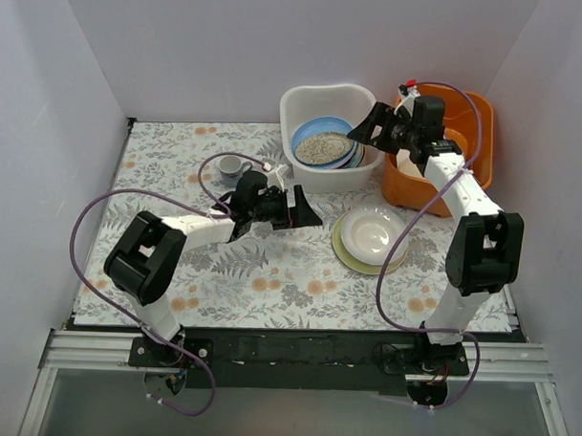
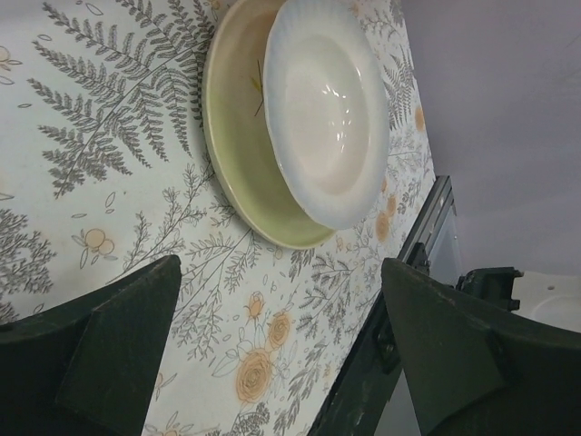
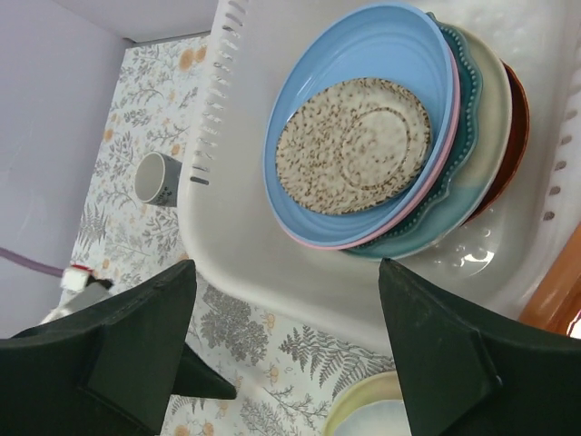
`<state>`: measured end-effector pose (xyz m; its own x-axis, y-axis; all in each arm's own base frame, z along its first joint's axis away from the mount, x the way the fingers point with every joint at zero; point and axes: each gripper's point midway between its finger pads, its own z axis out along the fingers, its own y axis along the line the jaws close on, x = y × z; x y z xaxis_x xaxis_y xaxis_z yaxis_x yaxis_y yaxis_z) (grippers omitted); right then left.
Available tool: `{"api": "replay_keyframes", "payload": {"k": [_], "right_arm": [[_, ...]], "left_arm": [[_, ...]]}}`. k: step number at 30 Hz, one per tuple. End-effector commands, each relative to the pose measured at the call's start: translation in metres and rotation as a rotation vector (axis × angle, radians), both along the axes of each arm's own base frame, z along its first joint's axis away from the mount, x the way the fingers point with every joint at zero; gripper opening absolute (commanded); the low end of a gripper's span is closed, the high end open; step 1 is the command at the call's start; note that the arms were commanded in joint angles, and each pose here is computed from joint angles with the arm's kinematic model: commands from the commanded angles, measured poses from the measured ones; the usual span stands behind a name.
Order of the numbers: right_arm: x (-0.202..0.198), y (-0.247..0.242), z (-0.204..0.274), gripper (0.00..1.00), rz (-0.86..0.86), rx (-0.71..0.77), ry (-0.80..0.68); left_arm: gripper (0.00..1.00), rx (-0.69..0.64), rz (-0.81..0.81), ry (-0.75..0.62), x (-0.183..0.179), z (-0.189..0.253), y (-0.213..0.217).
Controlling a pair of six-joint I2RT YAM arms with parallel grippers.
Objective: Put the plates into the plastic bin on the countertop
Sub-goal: Pick up the plate at the center of the board.
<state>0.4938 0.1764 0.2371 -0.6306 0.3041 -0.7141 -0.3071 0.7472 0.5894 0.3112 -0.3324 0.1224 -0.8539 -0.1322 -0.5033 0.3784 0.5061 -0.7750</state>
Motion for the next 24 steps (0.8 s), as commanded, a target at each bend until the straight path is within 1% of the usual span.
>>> {"api": "replay_keyframes", "payload": {"k": [1, 3, 4, 9, 18, 24], "right_arm": [[-0.017, -0.006, 0.040, 0.88, 0.008, 0.008, -0.129], [-0.026, -0.011, 0.042, 0.88, 0.004, 0.012, -0.138], [-0.030, -0.011, 0.045, 0.88, 0.009, 0.017, -0.143], [-0.046, -0.014, 0.052, 0.88, 0.014, 0.031, -0.155], [-0.056, -0.021, 0.050, 0.88, 0.009, 0.038, -0.151], [-0.058, -0.025, 0.051, 0.88, 0.003, 0.038, -0.156]], "left_arm": [[0.89, -0.041, -0.065, -0.016, 0.001, 0.007, -0.028], [0.87, -0.056, -0.093, -0.017, -0.001, 0.009, -0.040], [0.85, -0.057, -0.102, -0.003, -0.001, 0.002, -0.044], [0.78, -0.076, -0.142, 0.014, -0.002, -0.002, -0.066], [0.74, -0.082, -0.177, 0.062, -0.007, -0.023, -0.087], [0.72, -0.105, -0.194, 0.066, -0.007, -0.022, -0.103]]}}
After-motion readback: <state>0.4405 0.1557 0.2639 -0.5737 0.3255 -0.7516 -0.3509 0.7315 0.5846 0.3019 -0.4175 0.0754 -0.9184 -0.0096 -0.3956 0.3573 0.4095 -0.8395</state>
